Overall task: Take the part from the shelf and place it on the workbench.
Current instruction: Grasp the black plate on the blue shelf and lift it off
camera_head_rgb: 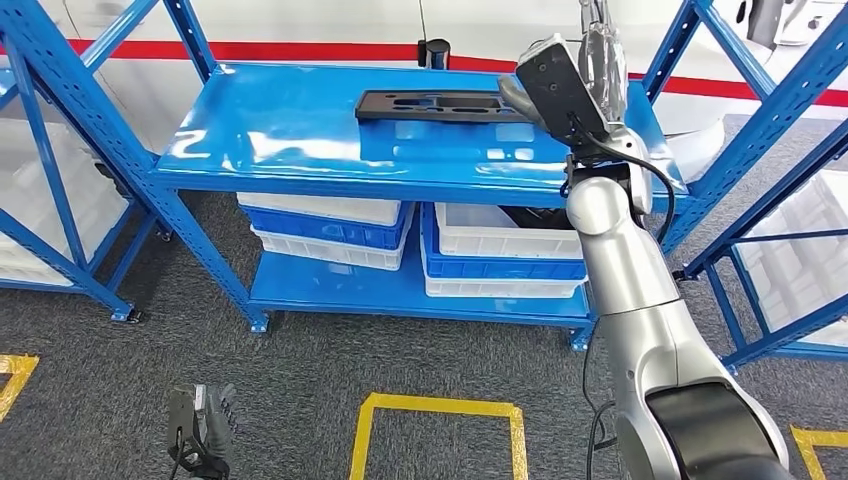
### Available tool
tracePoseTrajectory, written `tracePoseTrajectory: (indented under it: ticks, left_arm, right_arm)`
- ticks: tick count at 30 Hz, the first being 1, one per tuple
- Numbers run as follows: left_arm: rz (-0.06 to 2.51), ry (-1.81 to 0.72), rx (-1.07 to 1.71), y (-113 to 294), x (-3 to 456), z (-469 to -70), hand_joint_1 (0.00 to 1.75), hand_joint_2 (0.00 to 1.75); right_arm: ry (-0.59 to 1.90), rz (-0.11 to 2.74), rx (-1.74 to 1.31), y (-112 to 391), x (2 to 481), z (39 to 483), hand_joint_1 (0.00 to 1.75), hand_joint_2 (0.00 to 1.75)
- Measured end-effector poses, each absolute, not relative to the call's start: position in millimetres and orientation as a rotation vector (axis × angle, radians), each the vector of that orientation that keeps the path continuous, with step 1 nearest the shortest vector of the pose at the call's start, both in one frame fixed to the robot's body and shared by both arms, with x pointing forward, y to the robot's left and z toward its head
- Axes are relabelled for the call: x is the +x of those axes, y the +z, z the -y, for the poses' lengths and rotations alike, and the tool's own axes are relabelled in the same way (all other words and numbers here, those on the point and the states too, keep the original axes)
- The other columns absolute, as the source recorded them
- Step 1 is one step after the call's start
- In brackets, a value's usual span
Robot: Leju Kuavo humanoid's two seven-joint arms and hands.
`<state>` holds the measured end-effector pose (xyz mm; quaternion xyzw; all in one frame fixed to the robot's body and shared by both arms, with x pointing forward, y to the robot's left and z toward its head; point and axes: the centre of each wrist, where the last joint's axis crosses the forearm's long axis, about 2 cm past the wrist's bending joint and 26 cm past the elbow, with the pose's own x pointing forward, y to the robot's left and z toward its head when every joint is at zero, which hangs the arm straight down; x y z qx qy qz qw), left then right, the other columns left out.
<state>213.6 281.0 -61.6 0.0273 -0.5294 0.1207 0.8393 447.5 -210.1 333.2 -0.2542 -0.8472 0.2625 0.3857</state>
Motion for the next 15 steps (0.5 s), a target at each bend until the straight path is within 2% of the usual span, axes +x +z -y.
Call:
tracePoseTrajectory:
  ticks: [15]
  left_arm:
    - [1.098,0.192,0.049,-60.9,215.1,-279.7,0.00,0.00]
  right_arm:
    - [0.673,2.150,-0.655,326.5,444.6,212.8,0.00,1.75]
